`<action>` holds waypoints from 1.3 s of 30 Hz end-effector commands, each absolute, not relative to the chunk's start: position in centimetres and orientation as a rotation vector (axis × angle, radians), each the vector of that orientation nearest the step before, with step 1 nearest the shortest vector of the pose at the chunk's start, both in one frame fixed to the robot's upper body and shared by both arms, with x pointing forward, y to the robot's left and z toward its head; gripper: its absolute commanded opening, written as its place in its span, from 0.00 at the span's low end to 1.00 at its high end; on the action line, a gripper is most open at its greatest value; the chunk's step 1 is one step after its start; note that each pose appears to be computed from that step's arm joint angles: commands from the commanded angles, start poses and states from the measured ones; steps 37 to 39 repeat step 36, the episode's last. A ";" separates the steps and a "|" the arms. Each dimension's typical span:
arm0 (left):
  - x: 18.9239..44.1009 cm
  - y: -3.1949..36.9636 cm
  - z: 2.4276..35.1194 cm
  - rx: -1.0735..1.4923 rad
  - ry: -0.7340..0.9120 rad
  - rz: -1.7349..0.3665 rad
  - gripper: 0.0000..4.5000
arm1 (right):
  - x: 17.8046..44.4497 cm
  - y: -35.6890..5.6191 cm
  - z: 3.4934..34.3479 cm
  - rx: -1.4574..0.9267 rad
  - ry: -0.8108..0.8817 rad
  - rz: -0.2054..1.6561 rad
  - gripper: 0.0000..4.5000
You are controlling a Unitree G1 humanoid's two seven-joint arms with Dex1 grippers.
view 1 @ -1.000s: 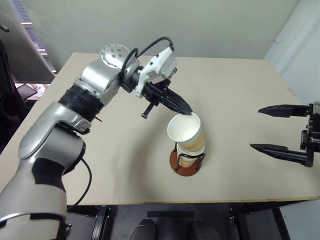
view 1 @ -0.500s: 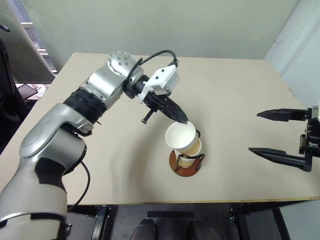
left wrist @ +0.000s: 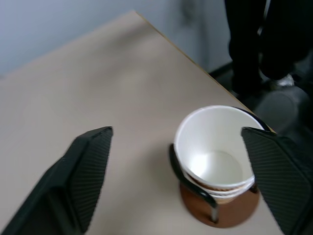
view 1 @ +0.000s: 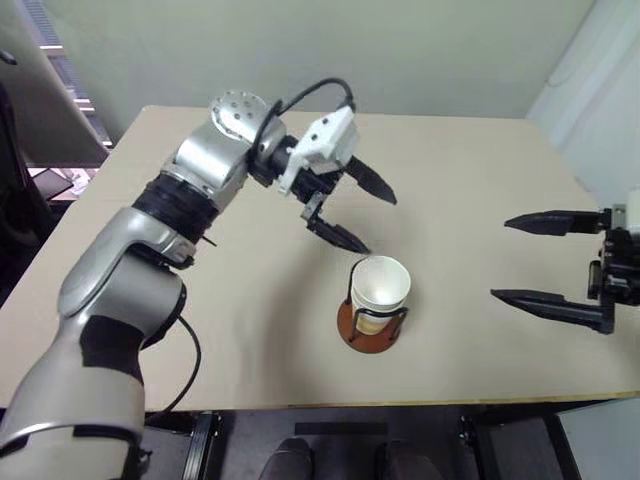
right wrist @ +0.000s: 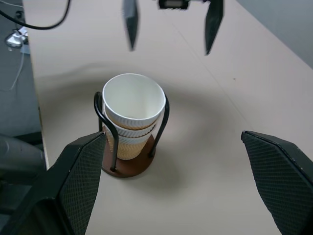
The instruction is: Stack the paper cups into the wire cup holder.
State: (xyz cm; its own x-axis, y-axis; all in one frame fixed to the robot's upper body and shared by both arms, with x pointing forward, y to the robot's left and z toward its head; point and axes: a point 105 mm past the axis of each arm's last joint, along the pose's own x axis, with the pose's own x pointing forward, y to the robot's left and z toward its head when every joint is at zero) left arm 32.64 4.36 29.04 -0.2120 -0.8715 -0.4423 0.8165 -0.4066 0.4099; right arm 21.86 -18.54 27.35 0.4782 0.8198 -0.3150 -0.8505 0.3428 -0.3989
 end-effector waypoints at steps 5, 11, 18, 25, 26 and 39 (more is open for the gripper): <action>32.5 8.1 31.8 0.643 -0.182 -1.714 1.00 | 23.9 -18.9 27.4 -0.577 0.045 1.125 1.00; 32.4 13.2 32.5 0.528 -0.149 -1.521 1.00 | 25.9 -20.6 26.4 -0.535 0.084 1.117 1.00; 30.4 22.9 29.1 0.365 0.046 -1.245 1.00 | 27.5 -22.9 25.2 -0.464 0.142 1.084 1.00; 26.7 26.0 25.7 0.221 0.110 -1.118 1.00 | 27.8 -23.4 24.7 -0.440 0.177 1.108 1.00; 26.4 26.0 25.5 0.210 0.109 -1.116 1.00 | 27.7 -23.4 24.8 -0.438 0.173 1.116 1.00; 25.5 26.4 24.8 0.166 0.100 -1.089 1.00 | 27.6 -23.4 24.5 -0.420 0.170 1.115 1.00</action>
